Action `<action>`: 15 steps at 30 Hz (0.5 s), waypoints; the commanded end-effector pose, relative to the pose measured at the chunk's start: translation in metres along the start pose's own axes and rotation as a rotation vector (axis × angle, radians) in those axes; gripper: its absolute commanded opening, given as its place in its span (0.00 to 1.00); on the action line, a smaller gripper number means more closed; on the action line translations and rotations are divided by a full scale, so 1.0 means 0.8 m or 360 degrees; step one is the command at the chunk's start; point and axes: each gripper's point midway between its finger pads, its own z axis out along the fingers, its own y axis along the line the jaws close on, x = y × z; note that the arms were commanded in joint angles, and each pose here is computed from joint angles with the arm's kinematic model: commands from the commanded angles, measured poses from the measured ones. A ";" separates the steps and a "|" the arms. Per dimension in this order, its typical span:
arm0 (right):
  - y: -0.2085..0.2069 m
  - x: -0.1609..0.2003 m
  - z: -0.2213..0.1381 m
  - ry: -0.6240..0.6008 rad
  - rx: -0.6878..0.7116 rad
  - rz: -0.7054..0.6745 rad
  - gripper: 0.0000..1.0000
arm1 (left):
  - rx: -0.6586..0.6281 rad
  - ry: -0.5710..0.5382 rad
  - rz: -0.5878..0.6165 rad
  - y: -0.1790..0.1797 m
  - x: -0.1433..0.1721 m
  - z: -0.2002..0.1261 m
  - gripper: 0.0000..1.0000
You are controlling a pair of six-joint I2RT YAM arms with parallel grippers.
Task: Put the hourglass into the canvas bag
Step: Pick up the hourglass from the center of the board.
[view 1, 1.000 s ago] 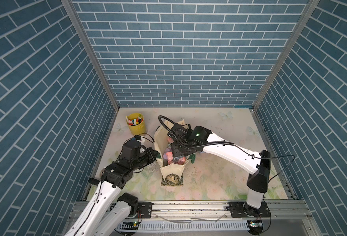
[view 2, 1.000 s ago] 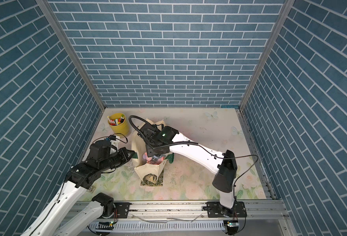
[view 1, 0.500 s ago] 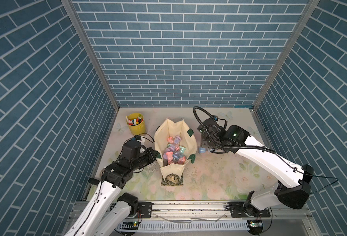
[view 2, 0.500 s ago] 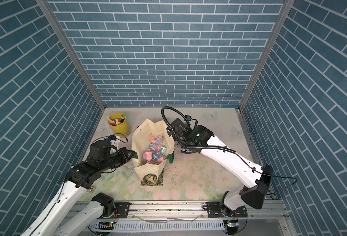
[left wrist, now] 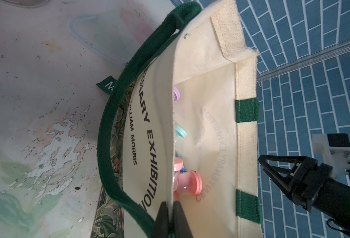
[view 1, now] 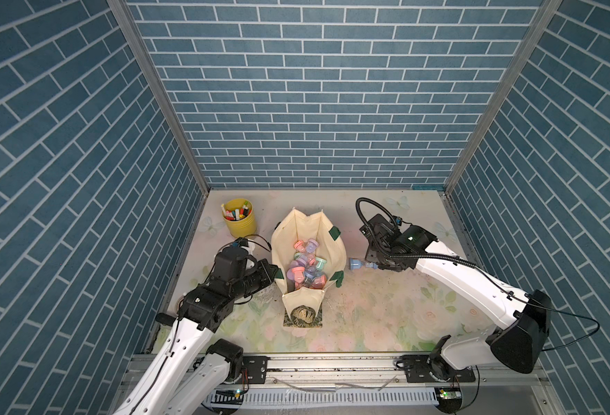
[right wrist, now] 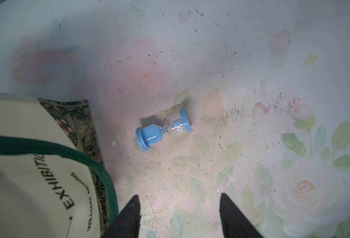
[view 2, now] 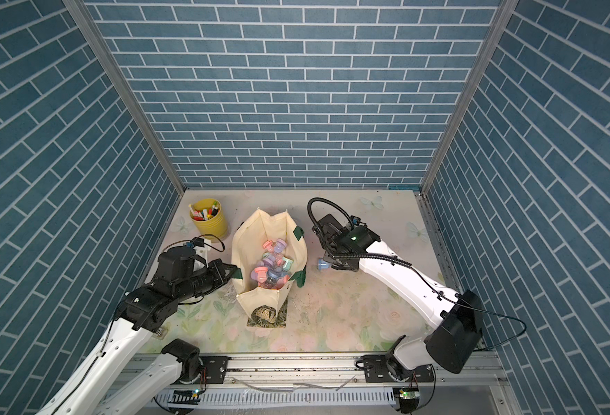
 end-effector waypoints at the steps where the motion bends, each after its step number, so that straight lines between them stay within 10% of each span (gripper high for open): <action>1: 0.007 0.005 0.029 0.0100 -0.0042 0.0201 0.62 | 0.0007 0.0000 0.0006 -0.003 -0.001 -0.004 0.00; 15: 0.036 0.025 0.115 0.0310 0.0074 0.0283 0.66 | 0.0009 0.0009 0.0001 0.001 0.003 -0.003 0.00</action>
